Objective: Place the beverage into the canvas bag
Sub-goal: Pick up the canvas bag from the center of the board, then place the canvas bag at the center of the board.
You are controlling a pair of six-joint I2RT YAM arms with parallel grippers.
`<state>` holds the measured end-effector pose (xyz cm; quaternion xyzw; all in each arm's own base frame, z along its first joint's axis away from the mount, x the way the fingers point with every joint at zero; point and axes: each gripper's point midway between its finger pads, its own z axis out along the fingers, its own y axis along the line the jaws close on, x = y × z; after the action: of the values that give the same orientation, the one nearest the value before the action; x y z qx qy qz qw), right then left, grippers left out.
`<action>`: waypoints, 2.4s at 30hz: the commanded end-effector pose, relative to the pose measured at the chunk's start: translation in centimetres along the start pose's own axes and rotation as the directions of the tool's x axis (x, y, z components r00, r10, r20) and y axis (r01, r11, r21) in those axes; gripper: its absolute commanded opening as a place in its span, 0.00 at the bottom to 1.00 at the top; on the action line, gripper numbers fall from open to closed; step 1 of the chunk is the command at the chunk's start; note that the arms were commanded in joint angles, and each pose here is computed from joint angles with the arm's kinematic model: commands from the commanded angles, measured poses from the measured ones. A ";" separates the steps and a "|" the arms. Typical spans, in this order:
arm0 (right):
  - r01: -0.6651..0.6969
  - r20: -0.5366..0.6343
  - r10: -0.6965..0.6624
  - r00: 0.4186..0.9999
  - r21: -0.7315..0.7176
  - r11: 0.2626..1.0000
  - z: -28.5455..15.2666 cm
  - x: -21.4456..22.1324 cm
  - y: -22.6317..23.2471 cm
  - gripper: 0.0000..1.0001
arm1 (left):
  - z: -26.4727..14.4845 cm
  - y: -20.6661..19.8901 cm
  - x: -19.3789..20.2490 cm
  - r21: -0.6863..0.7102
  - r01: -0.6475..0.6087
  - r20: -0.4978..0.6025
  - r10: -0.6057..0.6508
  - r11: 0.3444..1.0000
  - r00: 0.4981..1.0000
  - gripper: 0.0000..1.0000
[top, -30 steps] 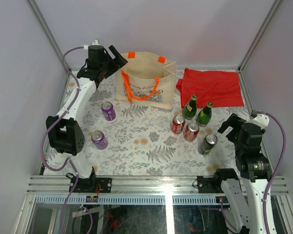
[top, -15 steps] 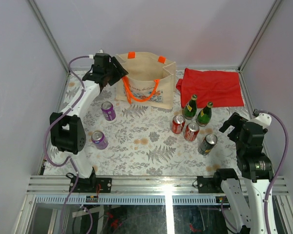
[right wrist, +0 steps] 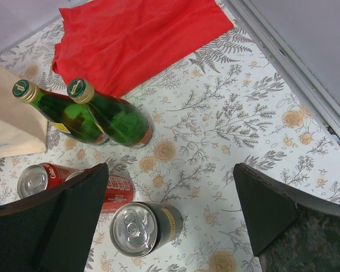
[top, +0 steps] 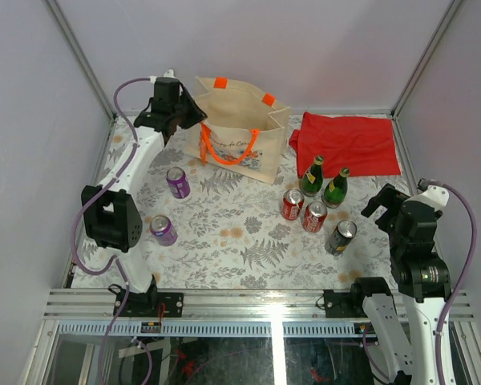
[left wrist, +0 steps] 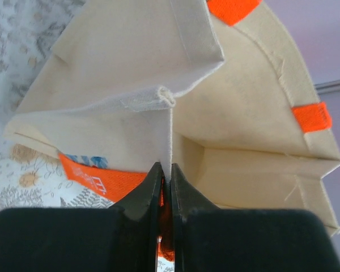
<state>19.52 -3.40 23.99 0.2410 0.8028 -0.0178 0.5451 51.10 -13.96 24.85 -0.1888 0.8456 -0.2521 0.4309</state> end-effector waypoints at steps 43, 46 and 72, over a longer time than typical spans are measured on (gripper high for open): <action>0.097 0.012 -0.097 0.995 -0.190 0.977 -1.3 -2.8 3.8 0.92 | -11.0 -2.0 4.5 0.417 -0.375 -0.206 0.488 0.828 0.848 0.00; 0.100 -0.011 -0.106 0.994 -0.252 0.962 -1.3 -3.5 5.5 0.89 | -11.3 -2.1 5.7 0.430 -0.390 -0.221 0.514 0.814 0.829 0.00; -0.004 -0.245 -0.194 0.950 -0.630 0.777 4.7 -9.2 20.5 0.82 | -9.7 -2.2 8.0 0.422 -0.419 -0.246 0.546 0.804 0.801 0.00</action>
<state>31.82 8.06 32.93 0.0379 0.8516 0.2244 0.4723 38.02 -16.71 25.12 0.1572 0.8822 -0.3047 0.3229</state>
